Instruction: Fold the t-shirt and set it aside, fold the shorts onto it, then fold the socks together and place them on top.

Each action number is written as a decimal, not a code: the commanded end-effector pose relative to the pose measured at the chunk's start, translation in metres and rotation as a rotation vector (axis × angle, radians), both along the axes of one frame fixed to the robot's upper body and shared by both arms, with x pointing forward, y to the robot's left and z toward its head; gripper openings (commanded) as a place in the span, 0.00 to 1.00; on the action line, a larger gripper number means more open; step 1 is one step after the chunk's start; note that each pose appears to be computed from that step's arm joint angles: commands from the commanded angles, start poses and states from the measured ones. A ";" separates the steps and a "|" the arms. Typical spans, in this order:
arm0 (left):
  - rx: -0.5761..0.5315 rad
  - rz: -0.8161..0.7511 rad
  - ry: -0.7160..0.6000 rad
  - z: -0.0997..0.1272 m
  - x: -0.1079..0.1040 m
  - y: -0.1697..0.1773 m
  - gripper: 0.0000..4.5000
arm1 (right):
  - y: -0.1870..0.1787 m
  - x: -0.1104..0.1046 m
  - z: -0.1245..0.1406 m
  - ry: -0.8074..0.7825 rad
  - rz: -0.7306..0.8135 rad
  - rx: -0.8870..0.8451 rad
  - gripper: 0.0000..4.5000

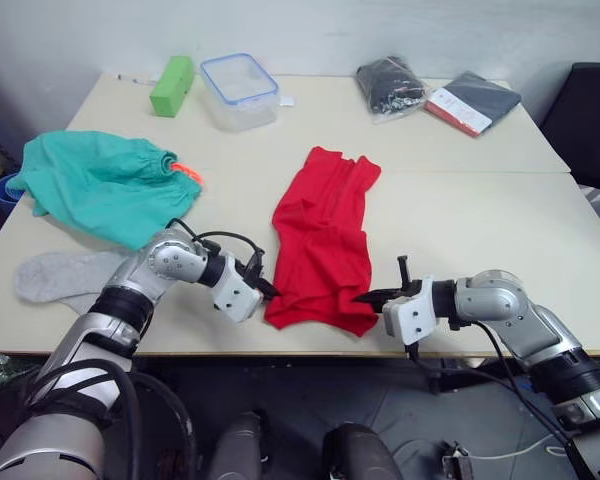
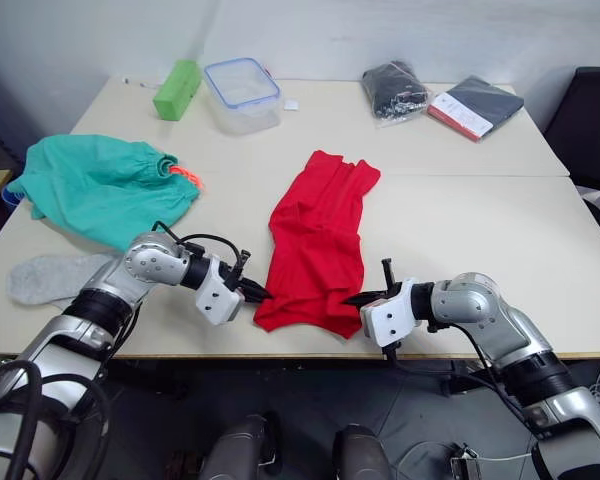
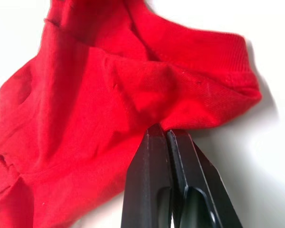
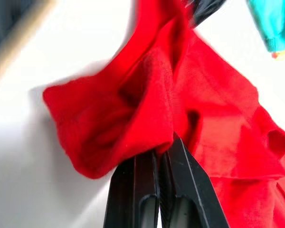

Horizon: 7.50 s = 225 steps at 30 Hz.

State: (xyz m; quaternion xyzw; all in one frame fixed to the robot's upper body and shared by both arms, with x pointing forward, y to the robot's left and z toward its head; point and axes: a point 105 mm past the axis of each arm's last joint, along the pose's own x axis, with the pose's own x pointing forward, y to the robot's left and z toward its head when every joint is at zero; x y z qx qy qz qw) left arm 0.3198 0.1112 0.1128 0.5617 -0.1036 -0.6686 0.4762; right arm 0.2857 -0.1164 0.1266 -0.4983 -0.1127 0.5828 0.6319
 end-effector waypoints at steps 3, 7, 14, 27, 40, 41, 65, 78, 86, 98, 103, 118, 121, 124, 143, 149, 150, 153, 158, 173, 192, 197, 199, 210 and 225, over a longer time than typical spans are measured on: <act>0.044 0.005 0.196 0.005 -0.044 0.020 0.00 | 0.005 -0.035 0.032 0.136 0.006 0.122 0.00; 0.044 0.022 0.282 0.007 -0.067 0.023 0.00 | 0.007 -0.063 0.032 0.290 0.012 0.130 0.00; -0.088 0.107 0.449 0.023 -0.080 0.010 0.00 | 0.002 -0.076 0.040 0.439 -0.024 0.154 0.00; -0.769 0.546 0.845 0.126 0.043 -0.002 0.00 | -0.004 0.067 0.103 0.591 -0.449 0.592 0.00; -1.142 1.204 0.885 0.093 0.148 0.007 0.00 | -0.009 0.179 0.056 0.657 -1.017 0.701 0.00; -1.134 1.222 0.874 0.090 0.149 0.008 0.00 | -0.010 0.181 0.056 0.660 -1.029 0.717 0.00; -0.355 0.483 0.359 0.067 0.030 -0.009 0.78 | -0.004 0.049 0.055 0.053 -0.287 0.154 0.78; -0.271 0.563 0.065 0.029 0.061 -0.010 0.78 | 0.010 0.077 0.014 -0.158 -0.343 0.019 0.70; -0.300 0.579 0.092 0.022 0.067 -0.013 0.38 | 0.007 0.091 0.012 -0.180 -0.380 0.027 0.15; -0.232 0.416 0.435 0.020 -0.016 -0.004 0.02 | 0.014 0.013 0.020 0.040 -0.128 0.058 0.00; -0.194 0.502 0.484 0.008 -0.031 0.005 0.02 | 0.010 -0.010 0.007 0.040 -0.147 0.053 0.00; -0.588 0.608 0.890 0.071 -0.049 0.028 0.69 | -0.002 -0.023 0.065 0.423 -0.397 0.492 0.66; -0.538 0.708 0.744 0.060 -0.023 0.023 0.70 | 0.008 -0.011 0.064 0.510 -0.436 0.526 0.56; -0.411 0.751 0.600 0.030 -0.006 0.020 0.61 | 0.009 -0.006 0.047 0.520 -0.468 0.436 0.36; -0.411 0.804 0.616 -0.002 0.017 -0.003 0.01 | 0.013 0.036 -0.038 0.486 -0.611 0.244 0.00; -0.349 0.829 0.567 -0.022 0.019 0.002 0.01 | -0.008 0.071 -0.024 0.494 -0.734 0.334 0.00; -0.351 0.831 0.561 -0.023 0.020 0.002 0.01 | -0.013 0.079 -0.021 0.487 -0.760 0.345 0.00; -0.376 0.842 0.546 -0.024 0.024 0.003 0.01 | -0.031 0.105 -0.018 0.499 -0.860 0.405 0.00; -0.411 0.846 0.524 -0.018 0.030 0.004 0.01 | -0.043 0.132 0.019 0.443 -0.897 0.533 0.00; -0.500 0.796 0.615 0.022 0.051 -0.021 0.01 | 0.022 0.023 -0.018 0.487 -0.525 0.224 0.00; -0.623 0.564 0.620 0.091 0.070 -0.017 0.01 | -0.028 -0.019 0.014 0.820 -0.601 0.452 0.00; -0.418 0.422 0.601 0.061 0.030 -0.048 0.00 | -0.040 -0.008 0.019 1.025 -0.711 0.542 0.13; -0.387 0.420 0.579 0.050 0.026 -0.055 0.00 | -0.041 0.001 0.020 1.083 -0.747 0.568 0.28; -0.444 0.443 0.554 0.057 0.019 -0.036 0.35 | -0.033 0.039 -0.004 1.363 -0.944 0.614 1.00; -0.535 0.542 0.472 0.086 0.018 0.004 1.00 | 0.047 0.055 -0.030 1.496 -0.829 0.533 1.00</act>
